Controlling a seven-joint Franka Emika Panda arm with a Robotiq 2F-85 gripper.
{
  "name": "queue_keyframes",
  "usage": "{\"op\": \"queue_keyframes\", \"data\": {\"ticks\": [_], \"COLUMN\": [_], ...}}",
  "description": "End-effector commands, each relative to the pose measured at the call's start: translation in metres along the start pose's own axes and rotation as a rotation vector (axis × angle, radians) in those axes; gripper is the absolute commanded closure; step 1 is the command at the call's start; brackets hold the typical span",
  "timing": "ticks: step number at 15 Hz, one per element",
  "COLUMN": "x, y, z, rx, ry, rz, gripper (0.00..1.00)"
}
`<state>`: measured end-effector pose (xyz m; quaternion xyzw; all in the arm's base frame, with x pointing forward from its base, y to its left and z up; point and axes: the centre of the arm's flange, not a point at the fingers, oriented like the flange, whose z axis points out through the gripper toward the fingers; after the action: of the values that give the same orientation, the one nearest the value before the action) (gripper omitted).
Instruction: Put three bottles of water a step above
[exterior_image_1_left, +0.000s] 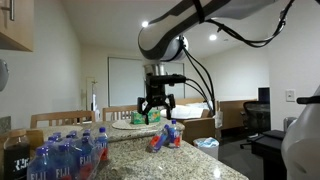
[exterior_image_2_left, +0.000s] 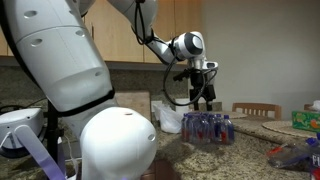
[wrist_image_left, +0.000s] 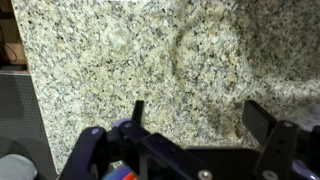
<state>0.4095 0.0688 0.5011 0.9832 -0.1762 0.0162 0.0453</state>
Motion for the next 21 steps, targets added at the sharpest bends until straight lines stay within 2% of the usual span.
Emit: {"op": "queue_keyframes", "data": {"ticks": [1,5,7,8,12,15,21], "x": [0.039,0.084,0.104,0.079,0.099,0.106,0.181], "y": [0.022,0.051,0.053,0.058,0.057,0.053,0.057], "z": [-0.008,-0.002,0.008,0.001,0.014,0.014,-0.013], "rx": [0.010,0.052,0.059,0.048,0.045,0.056,0.149], "ry": [-0.004,-0.024,-0.052,-0.029,-0.057,-0.046,-0.046], "rz": [0.069,0.165,0.212,0.166,0.178,0.181,0.293], "gripper": [0.00,0.00,0.00,0.00,0.00,0.00,0.00]}}
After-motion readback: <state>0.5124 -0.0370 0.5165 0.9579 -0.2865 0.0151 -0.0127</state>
